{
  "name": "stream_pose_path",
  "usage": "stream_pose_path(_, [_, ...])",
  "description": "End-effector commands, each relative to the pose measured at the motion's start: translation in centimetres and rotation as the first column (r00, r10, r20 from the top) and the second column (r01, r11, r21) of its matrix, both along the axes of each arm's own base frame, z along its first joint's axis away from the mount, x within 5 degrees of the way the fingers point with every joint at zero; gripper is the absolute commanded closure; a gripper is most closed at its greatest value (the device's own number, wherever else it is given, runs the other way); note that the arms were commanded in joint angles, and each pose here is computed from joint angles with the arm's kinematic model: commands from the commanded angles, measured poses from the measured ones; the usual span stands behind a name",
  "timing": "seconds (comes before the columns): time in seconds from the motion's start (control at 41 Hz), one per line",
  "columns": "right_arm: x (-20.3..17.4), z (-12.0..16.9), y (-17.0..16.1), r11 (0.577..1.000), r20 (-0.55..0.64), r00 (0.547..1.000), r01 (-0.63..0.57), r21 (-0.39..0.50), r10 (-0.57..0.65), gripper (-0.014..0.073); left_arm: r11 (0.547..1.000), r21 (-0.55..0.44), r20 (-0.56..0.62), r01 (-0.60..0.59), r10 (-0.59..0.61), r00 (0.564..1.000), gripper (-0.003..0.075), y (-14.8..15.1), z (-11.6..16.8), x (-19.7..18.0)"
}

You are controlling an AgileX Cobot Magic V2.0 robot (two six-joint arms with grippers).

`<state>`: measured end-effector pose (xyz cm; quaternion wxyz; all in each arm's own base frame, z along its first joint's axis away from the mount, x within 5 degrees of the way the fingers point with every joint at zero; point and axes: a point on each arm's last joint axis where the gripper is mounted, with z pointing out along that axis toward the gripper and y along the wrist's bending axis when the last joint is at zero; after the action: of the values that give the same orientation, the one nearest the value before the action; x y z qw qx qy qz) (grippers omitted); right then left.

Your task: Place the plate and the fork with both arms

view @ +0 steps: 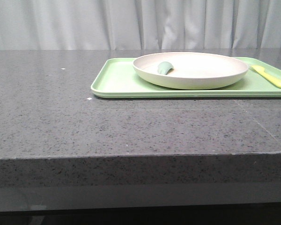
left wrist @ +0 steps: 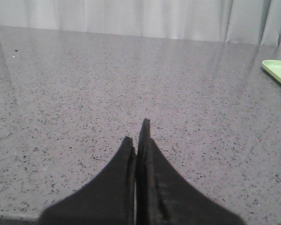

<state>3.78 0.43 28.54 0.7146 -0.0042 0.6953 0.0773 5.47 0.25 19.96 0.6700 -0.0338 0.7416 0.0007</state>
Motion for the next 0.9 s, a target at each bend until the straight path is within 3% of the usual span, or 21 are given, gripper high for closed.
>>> stream_pose_path(0.0, [-0.17,1.58,-0.04,1.000,0.103,0.995,0.004,-0.008,-0.003,0.0659,1.000,-0.010,0.176,-0.001,0.003,0.984,0.0738,0.01,1.09,-0.07])
stream_pose_path(0.879, [-0.17,1.58,-0.04,1.000,0.103,0.995,0.004,-0.008,-0.003,0.0659,1.000,-0.010,0.176,-0.001,0.003,0.984,0.0738,0.01,0.92,-0.04])
